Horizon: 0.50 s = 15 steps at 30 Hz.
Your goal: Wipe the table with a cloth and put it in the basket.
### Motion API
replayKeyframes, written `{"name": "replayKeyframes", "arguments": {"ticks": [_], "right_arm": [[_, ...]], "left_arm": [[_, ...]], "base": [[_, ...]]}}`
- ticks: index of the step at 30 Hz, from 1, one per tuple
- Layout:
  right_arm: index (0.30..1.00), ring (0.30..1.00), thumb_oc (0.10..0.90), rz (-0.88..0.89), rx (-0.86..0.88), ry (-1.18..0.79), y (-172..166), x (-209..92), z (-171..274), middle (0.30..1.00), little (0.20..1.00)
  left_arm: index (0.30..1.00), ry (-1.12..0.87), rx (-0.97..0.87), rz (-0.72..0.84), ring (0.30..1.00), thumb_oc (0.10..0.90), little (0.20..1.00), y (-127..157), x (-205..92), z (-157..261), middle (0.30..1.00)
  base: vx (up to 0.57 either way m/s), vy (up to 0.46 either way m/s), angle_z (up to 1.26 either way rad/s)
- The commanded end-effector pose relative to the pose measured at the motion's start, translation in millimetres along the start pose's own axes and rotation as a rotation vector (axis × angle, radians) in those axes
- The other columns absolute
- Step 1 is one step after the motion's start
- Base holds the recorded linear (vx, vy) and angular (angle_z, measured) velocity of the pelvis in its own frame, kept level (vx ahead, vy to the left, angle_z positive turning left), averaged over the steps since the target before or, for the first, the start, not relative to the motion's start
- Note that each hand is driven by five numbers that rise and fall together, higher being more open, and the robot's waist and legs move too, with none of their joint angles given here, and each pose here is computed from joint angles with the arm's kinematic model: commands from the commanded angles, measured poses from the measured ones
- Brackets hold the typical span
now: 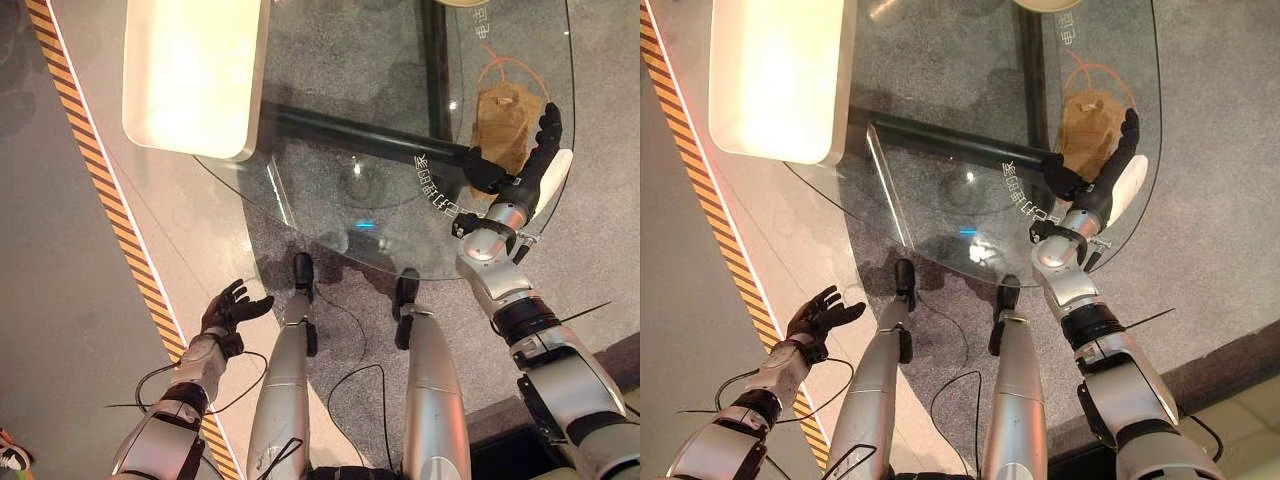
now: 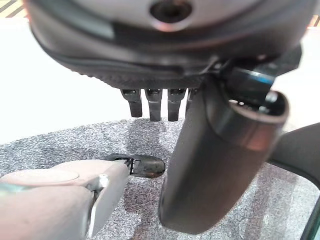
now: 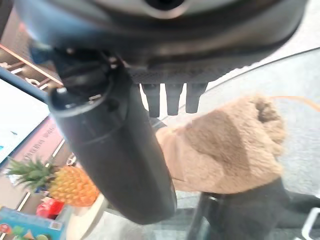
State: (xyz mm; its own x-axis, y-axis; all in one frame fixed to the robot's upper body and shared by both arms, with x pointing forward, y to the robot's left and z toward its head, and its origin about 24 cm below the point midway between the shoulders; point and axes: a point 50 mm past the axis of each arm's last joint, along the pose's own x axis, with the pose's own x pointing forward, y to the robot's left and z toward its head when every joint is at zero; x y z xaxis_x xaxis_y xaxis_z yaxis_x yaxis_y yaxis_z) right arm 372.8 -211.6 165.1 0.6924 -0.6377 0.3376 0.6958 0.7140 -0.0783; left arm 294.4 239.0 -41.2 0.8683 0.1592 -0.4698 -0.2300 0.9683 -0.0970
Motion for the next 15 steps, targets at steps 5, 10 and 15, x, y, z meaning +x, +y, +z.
{"name": "replayKeyframes", "arguments": {"ticks": [5,10,15], "right_arm": [[0.900,0.900,0.800,-0.027,0.015,-0.062,-0.2,18.6,27.7,0.900,0.900],[0.900,0.900,0.800,-0.022,-0.024,-0.016,0.4,21.3,19.9,0.900,0.900],[0.900,0.900,0.800,-0.014,-0.066,0.006,1.0,22.9,13.7,0.900,0.900]], "left_arm": [[0.900,0.043,0.039,0.036,0.900,0.800,0.900,14.9,-6.9,-19.2,0.900],[0.900,0.045,0.043,0.030,0.900,0.800,0.900,12.5,-6.3,-18.9,0.900],[0.900,0.046,0.046,0.024,0.900,0.800,0.900,9.8,-5.4,-17.9,0.900]], "base": [[0.00,0.000,0.00],[0.00,0.000,0.00],[0.00,0.000,0.00]]}}
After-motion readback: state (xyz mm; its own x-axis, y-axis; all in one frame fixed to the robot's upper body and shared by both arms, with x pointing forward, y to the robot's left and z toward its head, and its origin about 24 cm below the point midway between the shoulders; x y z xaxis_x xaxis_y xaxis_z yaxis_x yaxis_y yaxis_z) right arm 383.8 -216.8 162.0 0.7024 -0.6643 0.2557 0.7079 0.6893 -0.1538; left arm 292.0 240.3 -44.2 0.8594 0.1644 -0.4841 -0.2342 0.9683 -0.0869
